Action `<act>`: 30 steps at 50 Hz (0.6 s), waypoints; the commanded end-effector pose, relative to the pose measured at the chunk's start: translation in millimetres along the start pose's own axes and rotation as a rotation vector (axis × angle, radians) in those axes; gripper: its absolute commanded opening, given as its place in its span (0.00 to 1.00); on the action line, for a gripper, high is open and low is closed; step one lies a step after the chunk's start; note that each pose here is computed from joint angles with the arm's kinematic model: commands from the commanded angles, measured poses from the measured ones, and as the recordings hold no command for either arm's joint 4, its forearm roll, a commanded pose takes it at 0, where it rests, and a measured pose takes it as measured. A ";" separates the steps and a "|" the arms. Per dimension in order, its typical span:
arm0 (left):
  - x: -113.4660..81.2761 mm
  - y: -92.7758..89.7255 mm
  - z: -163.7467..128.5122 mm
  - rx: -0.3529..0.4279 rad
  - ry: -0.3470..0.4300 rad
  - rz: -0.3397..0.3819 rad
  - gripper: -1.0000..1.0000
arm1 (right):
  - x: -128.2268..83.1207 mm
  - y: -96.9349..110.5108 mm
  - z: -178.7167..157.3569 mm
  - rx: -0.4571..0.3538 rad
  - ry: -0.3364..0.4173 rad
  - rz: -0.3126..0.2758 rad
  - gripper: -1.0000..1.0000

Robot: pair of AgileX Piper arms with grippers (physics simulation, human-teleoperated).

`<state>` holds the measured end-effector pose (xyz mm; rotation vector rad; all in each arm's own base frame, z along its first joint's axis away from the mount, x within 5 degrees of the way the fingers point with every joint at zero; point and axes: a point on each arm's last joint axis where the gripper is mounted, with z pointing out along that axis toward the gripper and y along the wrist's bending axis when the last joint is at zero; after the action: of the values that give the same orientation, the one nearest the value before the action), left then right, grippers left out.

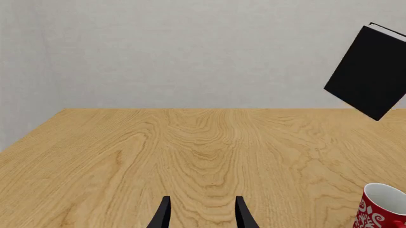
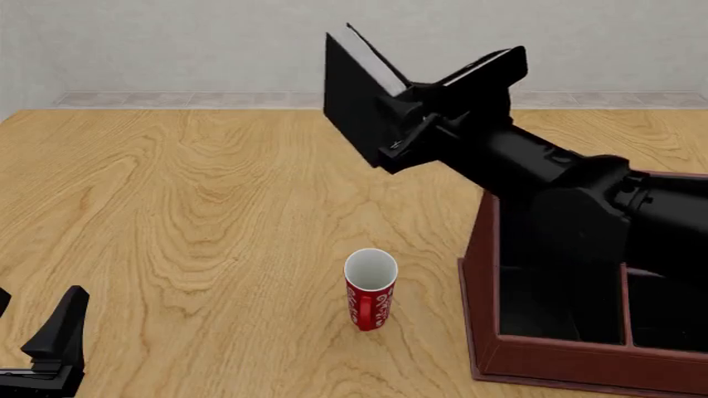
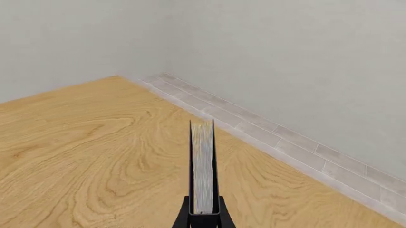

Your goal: Pick up the book and place it in the left compartment of the caddy.

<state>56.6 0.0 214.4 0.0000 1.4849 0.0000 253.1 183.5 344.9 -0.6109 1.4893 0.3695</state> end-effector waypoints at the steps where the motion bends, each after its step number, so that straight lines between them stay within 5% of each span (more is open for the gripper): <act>1: 0.0 0.0 0.0 0.000 0.000 0.000 1.00 | -9.6 -15.4 -21.6 0.051 -0.023 0.020 0.00; 30: 0.0 0.0 0.0 0.000 0.000 0.000 1.00 | -17.5 -23.9 -63.0 0.089 -0.034 0.034 0.00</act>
<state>56.6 0.0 214.4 0.0000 1.4849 0.0000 226.3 139.0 357.4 -0.5386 1.4976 0.3212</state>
